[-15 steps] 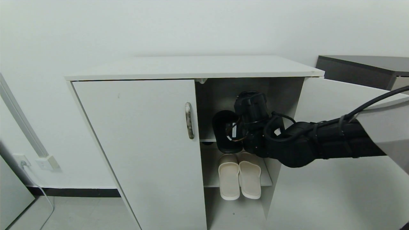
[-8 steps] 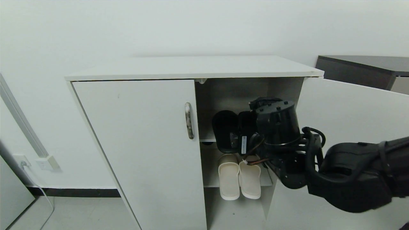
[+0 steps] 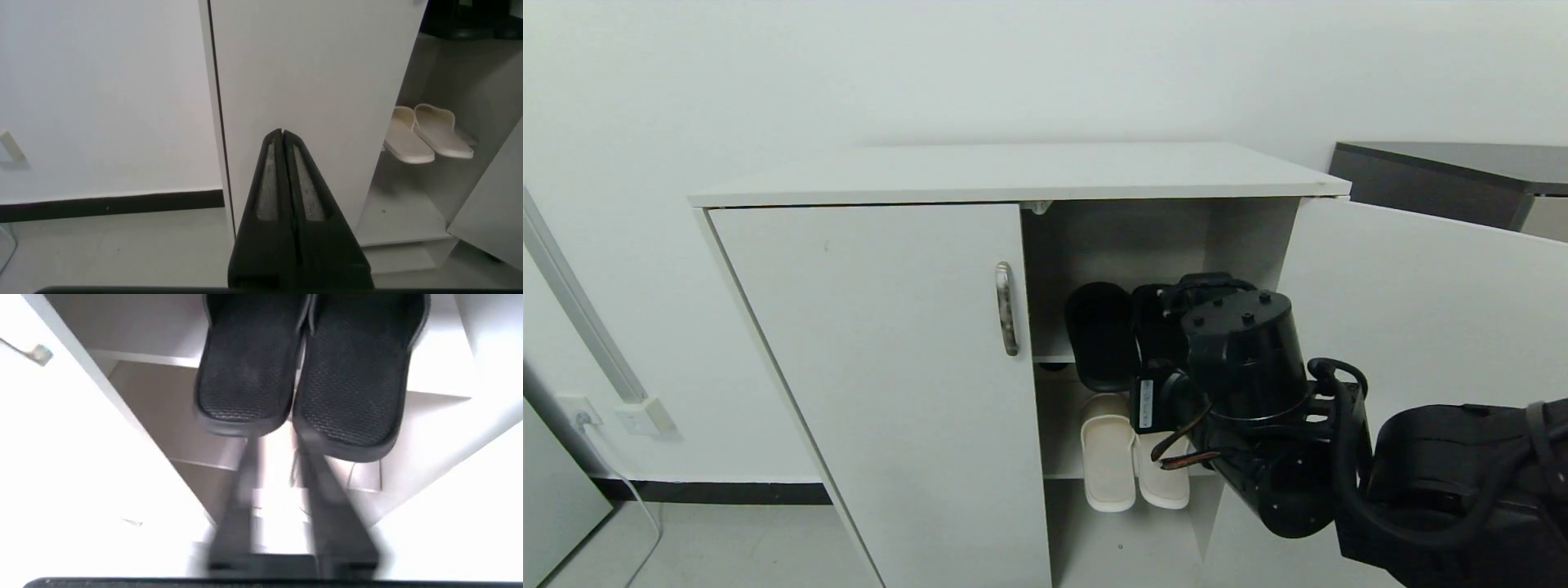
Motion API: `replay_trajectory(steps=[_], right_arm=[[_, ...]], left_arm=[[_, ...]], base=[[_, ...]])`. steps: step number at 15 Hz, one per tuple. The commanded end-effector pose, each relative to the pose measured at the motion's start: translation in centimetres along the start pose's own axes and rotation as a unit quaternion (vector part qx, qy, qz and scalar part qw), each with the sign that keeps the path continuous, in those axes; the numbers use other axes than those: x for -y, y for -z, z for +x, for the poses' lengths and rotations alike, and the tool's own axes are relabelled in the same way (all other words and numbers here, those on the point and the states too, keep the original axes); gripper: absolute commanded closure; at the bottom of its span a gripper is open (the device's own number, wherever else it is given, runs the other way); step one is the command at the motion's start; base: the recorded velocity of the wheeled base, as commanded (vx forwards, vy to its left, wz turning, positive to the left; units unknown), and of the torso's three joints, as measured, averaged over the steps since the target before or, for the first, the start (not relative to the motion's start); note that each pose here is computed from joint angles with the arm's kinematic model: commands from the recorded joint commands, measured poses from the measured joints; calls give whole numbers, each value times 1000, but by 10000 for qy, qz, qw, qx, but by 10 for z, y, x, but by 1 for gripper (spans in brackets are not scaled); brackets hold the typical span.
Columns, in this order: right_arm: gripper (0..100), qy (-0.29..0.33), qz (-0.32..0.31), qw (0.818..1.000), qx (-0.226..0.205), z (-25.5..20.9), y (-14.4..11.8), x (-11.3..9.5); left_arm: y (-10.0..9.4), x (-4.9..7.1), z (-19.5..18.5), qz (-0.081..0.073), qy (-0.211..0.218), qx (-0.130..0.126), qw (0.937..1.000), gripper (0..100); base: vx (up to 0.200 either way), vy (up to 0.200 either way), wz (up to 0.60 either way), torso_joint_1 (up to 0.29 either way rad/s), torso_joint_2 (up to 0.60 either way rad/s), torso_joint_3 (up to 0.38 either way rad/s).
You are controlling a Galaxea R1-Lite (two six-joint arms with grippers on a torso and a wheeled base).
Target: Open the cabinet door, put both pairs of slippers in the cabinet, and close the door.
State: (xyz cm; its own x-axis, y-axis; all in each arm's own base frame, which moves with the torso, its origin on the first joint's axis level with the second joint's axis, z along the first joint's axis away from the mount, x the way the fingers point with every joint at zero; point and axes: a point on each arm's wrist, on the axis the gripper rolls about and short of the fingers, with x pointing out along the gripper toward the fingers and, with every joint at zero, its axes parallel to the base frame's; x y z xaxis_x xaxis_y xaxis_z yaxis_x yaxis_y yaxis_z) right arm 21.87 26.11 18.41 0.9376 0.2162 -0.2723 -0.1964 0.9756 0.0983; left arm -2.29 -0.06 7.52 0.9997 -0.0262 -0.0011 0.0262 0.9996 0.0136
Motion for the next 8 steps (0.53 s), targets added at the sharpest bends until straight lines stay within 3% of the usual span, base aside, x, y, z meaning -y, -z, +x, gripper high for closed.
replay_trajectory(steps=[1, 5, 8], right_arm=[[100, 29, -87, 9999, -92, 7, 10, -3], [100, 53, -118, 9998, -116, 11, 14, -5], [100, 62, -142, 9998, -144, 13, 17, -5]], left_arm=[[0, 0, 0, 1, 0, -10, 10000, 100], [0, 0, 0, 1, 0, -10, 10000, 100], [0, 0, 0, 1, 0, -10, 10000, 100]], base=[[0, 0, 0, 0, 0, 0], [0, 0, 0, 0, 0, 0], [-200, 0, 0, 4, 2, 4]])
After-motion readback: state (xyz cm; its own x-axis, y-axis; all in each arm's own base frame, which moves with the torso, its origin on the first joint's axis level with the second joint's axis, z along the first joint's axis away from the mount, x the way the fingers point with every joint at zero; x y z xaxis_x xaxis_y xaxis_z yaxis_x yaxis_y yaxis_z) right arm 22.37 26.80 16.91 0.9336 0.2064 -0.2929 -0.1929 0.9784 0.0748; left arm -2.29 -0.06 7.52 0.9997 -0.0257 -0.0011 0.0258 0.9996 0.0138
